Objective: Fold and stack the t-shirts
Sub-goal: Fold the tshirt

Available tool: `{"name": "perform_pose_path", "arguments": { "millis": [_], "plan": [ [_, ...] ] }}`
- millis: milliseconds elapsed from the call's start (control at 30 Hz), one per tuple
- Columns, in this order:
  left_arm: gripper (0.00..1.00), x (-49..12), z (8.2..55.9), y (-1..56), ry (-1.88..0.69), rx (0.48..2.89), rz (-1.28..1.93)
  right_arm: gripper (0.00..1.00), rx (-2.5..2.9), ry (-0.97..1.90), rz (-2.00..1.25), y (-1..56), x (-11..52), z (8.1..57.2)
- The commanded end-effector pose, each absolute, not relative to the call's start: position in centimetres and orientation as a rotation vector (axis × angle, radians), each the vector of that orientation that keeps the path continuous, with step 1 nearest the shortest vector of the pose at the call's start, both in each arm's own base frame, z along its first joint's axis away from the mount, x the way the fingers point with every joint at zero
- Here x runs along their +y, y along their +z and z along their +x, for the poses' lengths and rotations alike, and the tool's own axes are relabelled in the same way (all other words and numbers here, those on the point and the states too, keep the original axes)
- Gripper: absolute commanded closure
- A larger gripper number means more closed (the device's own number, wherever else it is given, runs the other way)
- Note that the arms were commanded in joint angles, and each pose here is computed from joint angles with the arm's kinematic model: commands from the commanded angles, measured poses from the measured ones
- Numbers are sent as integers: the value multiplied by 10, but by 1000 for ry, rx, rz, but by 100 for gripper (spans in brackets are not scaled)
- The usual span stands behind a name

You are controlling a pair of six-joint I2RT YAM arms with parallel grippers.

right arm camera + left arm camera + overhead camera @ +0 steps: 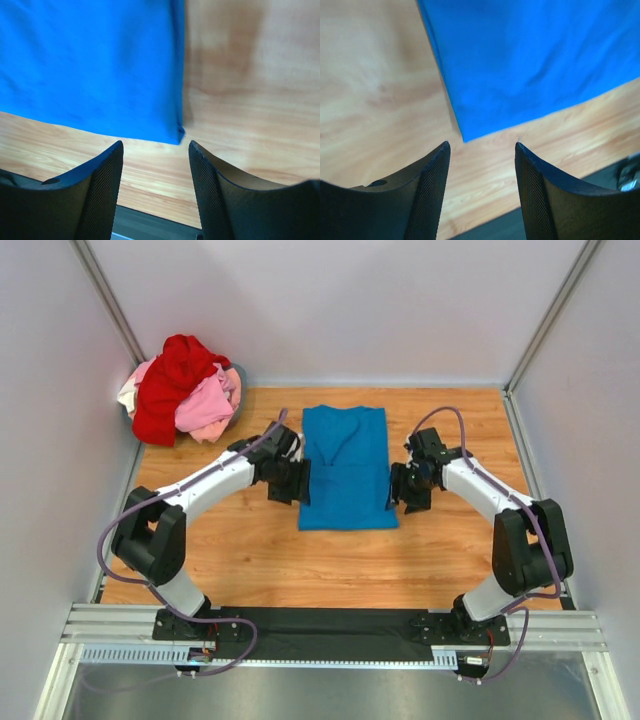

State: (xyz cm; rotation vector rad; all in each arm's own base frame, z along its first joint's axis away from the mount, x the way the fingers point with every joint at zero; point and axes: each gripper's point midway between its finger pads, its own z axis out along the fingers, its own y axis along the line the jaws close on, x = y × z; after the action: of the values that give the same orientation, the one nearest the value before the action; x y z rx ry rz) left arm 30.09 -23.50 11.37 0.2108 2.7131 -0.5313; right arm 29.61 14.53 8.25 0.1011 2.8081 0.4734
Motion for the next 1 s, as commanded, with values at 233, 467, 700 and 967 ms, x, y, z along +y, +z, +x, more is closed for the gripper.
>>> {"name": "perform_pose_path", "arguments": {
  "millis": [233,467,700,967],
  "plan": [
    [38,-237,253,75,-724,2707,181,41,2776,579,152,47,148,272],
    [38,-229,241,47,-708,2739,152,42,2811,542,169,31,143,265],
    [38,-225,243,33,-668,2745,135,48,2817,521,177,27,141,265],
    [37,-227,246,51,-723,2631,123,49,2826,515,177,24,140,263]
  ]
}}
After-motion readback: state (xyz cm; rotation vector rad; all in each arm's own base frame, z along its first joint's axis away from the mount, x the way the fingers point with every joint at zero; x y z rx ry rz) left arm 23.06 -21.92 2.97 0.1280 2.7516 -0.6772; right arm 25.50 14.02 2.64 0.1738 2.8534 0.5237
